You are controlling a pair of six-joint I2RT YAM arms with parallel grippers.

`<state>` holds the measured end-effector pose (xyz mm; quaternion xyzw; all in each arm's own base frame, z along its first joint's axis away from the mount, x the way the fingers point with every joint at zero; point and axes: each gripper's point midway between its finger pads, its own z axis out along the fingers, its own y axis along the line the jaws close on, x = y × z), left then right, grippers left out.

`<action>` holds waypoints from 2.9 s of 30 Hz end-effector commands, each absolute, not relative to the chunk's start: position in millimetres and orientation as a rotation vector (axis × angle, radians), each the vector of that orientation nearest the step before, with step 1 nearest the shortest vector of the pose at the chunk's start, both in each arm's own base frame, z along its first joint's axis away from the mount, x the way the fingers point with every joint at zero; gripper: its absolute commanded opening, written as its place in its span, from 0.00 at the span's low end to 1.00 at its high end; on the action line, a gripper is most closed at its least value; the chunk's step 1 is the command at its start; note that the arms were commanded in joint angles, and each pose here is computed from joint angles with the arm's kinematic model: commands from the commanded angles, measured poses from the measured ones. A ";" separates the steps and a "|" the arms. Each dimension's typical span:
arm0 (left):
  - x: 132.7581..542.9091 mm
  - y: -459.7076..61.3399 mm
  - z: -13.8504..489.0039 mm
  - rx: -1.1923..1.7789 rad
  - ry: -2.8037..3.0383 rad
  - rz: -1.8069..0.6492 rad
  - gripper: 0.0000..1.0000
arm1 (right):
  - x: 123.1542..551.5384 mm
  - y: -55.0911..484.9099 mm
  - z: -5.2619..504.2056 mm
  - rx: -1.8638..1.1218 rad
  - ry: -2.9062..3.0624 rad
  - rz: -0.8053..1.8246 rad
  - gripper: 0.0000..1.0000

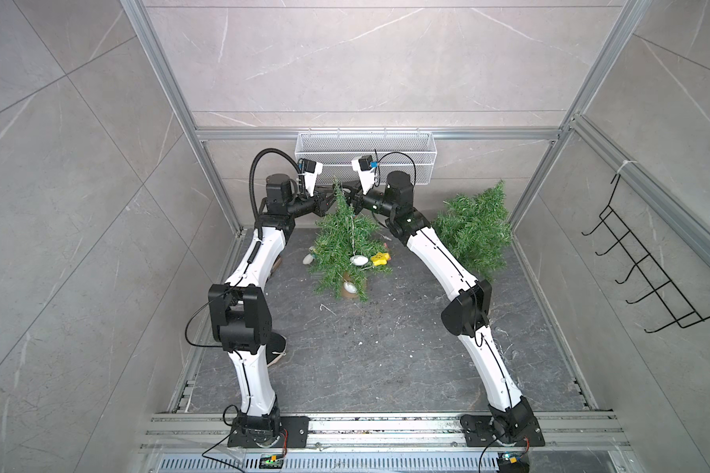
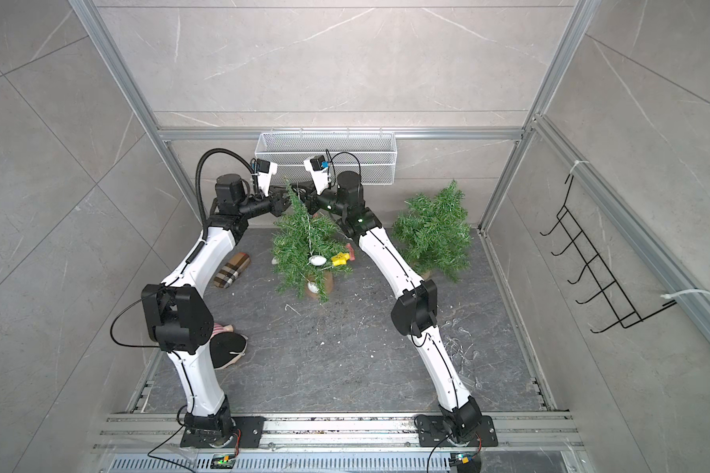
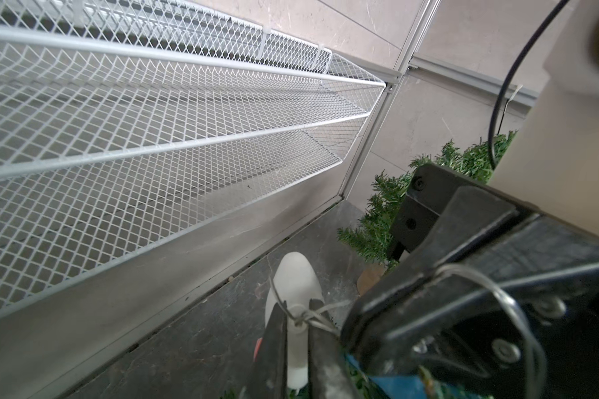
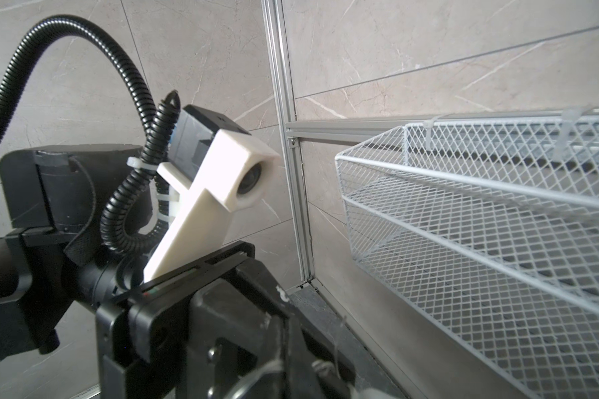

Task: Wrap string light around the christmas tree
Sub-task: Wrap the light string around the Christmas tree.

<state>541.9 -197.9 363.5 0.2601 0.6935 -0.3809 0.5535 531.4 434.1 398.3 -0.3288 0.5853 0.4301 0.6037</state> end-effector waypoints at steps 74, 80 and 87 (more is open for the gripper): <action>488.2 -144.8 424.0 0.518 1.855 -0.516 0.00 | 517.9 351.3 392.5 -0.665 1.596 0.821 0.64; 468.6 -151.8 416.1 0.572 1.960 -0.446 0.00 | 509.6 333.4 385.7 -0.589 1.645 0.807 0.64; 445.2 -152.0 407.4 0.599 2.045 -0.357 0.00 | 493.3 320.9 381.3 -0.543 1.639 0.815 0.64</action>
